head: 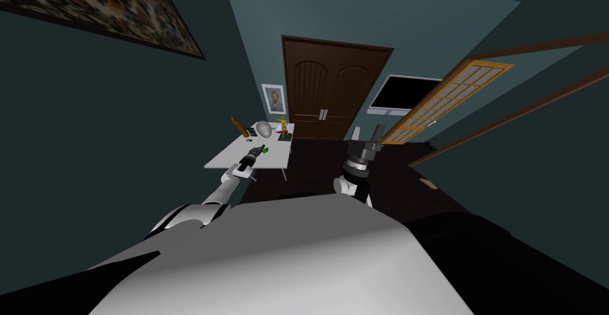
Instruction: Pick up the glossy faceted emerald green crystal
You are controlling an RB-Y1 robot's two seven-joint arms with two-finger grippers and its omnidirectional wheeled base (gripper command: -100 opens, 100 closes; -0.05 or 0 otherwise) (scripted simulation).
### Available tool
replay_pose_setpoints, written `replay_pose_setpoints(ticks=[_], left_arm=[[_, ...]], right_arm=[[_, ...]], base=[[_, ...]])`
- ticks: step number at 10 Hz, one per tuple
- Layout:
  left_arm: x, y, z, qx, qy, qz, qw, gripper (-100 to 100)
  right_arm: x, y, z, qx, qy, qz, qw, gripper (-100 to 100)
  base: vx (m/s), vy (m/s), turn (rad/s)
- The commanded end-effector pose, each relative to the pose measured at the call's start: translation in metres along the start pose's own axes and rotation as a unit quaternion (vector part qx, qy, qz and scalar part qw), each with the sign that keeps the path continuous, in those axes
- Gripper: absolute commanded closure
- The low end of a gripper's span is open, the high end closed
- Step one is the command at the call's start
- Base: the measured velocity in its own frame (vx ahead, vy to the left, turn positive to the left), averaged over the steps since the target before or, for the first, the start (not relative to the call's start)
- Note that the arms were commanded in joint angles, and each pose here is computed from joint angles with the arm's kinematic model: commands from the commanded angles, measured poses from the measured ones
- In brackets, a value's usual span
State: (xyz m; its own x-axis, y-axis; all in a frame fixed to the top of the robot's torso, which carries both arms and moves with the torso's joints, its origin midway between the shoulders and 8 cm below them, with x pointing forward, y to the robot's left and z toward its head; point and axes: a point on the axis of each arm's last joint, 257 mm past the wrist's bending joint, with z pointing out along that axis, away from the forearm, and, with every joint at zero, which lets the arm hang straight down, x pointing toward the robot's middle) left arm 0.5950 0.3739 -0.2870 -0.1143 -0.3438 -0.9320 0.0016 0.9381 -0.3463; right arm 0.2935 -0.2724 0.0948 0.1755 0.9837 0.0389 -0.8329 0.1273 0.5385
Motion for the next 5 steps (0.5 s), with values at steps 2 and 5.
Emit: replay_pose_setpoints(ticks=[2, 5], left_arm=[[0.016, 0.020, -0.002, -0.022, 0.022, 0.022, 0.9993, -100], [0.039, 0.048, -0.008, -0.052, 0.055, 0.044, 0.9962, -100]], right_arm=[[0.000, 0.000, 0.000, 0.000, 0.000, 0.000, 1.0000, 0], [0.000, 0.000, 0.000, 0.000, 0.000, 0.000, 1.0000, 0]], base=[[0.081, -0.016, -0.002], [0.079, -0.017, -0.003]])
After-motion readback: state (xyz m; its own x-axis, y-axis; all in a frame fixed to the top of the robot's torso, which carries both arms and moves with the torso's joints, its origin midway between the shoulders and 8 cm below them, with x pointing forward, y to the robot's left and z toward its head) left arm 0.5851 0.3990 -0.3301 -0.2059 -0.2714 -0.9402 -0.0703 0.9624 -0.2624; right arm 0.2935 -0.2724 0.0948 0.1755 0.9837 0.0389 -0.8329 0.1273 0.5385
